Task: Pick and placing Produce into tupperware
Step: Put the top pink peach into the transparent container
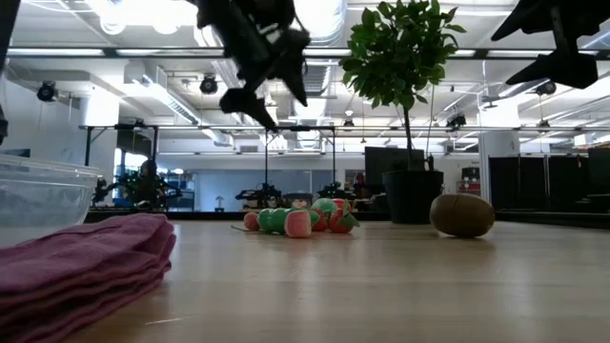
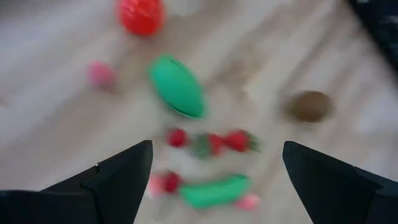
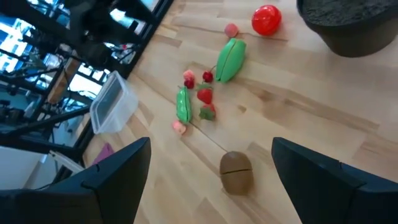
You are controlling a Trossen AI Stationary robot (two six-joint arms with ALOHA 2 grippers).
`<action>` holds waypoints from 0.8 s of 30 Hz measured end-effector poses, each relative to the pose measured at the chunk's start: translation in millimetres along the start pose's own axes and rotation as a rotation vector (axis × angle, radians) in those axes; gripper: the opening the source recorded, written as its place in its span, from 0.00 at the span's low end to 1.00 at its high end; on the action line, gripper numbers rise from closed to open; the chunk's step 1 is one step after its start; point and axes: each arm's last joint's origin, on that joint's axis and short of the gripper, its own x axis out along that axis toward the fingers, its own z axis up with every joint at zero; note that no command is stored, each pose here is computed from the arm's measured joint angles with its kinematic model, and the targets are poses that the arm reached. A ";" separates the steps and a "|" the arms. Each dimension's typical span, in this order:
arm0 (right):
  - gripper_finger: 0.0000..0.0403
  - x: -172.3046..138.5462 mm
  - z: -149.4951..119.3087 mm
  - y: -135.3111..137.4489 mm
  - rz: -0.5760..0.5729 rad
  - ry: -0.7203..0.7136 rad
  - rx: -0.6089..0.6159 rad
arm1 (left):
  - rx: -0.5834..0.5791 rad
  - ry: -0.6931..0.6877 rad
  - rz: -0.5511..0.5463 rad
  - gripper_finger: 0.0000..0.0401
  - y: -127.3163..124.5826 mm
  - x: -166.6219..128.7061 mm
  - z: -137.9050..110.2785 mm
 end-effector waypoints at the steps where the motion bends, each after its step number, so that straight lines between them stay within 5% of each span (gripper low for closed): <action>1: 0.81 0.1 0.1 -0.1 -0.004 -0.005 0.000 | 0.029 -0.003 0.015 0.86 6.4 3.4 4.3; 11: 0.81 4.7 -2.6 -5.7 -0.121 -0.016 0.023 | 0.545 0.159 0.118 0.86 36.1 61.1 8.9; 18: 0.81 6.1 -2.6 -4.9 -0.126 -0.018 0.066 | 0.639 0.216 0.182 0.86 49.5 89.3 7.8; 24: 0.81 7.6 -2.8 -4.4 -0.132 -0.016 0.083 | 0.596 0.189 0.201 0.86 66.8 93.4 20.4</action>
